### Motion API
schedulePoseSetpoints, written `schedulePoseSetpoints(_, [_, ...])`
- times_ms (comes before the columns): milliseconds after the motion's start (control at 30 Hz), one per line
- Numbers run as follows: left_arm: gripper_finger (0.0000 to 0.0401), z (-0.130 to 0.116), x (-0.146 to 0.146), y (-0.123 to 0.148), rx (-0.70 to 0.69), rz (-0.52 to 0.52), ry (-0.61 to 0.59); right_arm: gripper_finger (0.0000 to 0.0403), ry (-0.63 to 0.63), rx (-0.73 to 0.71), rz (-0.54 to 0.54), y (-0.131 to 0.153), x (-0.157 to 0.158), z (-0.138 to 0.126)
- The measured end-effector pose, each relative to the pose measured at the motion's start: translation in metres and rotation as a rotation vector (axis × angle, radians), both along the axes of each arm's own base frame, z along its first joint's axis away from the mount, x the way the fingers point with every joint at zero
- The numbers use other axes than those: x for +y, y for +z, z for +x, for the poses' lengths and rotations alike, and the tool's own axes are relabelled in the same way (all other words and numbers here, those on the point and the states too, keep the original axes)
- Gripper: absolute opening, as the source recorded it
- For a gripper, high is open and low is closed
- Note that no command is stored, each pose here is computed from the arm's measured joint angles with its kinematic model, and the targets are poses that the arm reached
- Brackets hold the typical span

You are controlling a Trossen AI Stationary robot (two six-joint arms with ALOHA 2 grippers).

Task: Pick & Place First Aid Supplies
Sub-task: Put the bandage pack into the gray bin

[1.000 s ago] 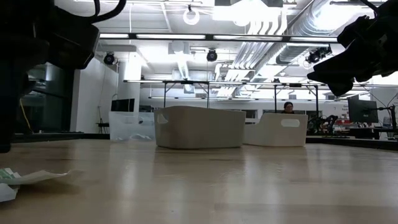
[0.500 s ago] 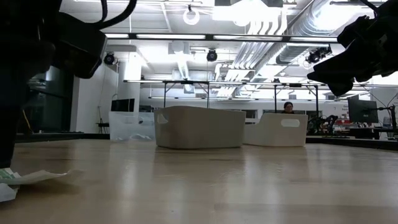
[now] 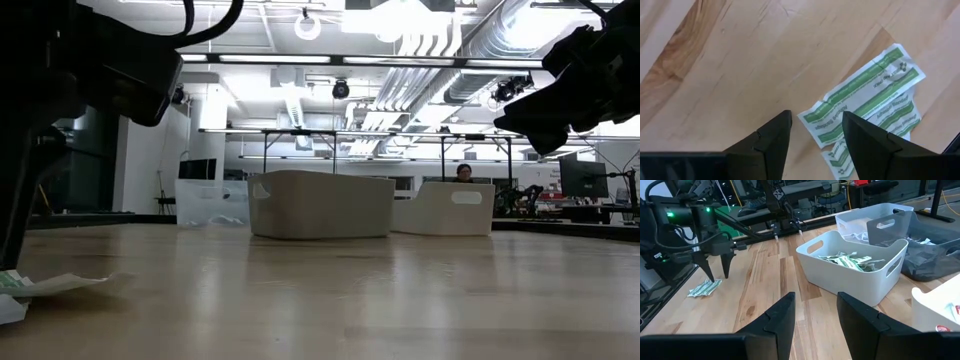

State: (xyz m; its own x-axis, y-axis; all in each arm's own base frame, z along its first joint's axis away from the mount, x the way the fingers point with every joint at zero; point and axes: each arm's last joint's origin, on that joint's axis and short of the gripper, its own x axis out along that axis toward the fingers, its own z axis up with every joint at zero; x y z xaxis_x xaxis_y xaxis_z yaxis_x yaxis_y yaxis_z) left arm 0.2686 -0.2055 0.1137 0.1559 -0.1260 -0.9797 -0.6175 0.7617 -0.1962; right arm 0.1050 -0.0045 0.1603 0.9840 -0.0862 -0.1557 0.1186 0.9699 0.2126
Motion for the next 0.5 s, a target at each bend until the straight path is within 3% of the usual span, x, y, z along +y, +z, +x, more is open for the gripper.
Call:
schedulePoseSetpoints(233, [0.0164,-0.0021,0.0011,-0.0009,0.010,0.030,-0.079,0.0140,0.000,0.000,0.000,0.0000,0.0000,0.0000])
schedulePoseSetpoints(500, [0.0047,-0.0039,0.0031,-0.0020,0.024,0.062,-0.107,0.0140,0.000,0.000,0.000,0.0000,0.0000,0.0000])
